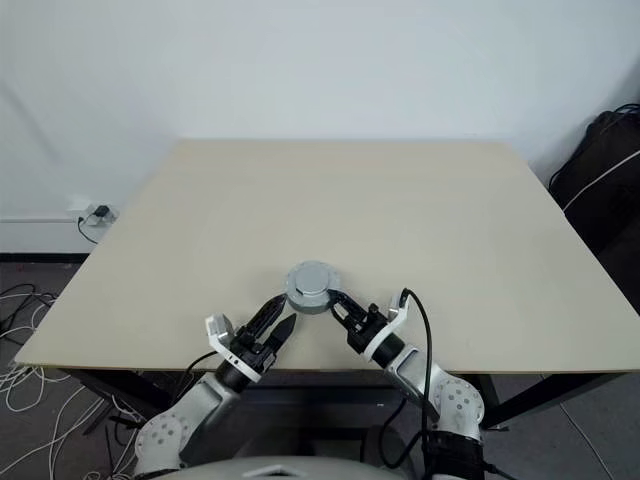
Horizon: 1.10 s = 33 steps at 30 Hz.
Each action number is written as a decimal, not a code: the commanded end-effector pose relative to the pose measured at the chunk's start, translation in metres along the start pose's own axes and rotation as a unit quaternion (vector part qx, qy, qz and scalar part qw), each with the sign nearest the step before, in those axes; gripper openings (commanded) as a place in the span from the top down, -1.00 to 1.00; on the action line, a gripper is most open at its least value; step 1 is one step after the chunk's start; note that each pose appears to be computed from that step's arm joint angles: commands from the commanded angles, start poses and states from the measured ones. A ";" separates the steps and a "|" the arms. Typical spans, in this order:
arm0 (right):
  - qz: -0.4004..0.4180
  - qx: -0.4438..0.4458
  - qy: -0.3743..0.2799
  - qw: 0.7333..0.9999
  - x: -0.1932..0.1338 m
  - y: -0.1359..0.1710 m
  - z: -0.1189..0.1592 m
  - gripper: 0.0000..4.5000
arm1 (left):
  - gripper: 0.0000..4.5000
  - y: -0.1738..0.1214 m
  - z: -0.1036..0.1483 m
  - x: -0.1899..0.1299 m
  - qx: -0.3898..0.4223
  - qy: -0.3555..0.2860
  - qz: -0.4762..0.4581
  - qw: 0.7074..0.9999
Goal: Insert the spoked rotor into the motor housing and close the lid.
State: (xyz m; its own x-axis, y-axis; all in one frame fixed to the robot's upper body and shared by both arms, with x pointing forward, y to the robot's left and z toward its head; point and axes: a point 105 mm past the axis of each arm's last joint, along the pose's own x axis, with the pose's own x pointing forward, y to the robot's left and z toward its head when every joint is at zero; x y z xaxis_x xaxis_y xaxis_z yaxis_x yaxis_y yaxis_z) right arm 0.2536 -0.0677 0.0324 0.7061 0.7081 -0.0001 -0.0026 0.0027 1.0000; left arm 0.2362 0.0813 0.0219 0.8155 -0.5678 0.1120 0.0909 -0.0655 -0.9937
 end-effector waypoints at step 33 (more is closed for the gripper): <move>0.018 -0.051 0.061 0.997 0.001 0.019 -0.025 0.44 | 0.05 -0.004 -0.006 0.013 -0.013 0.007 -0.019 1.000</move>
State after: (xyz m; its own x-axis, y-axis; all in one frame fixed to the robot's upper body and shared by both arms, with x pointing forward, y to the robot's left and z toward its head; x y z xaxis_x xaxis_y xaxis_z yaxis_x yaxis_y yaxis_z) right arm 0.2317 -0.0541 0.0302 0.6160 0.7861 -0.0502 -0.0068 0.0690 0.9976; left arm 0.2395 0.0772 0.0165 0.8067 -0.5832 0.0949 0.0719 -0.0624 -0.9955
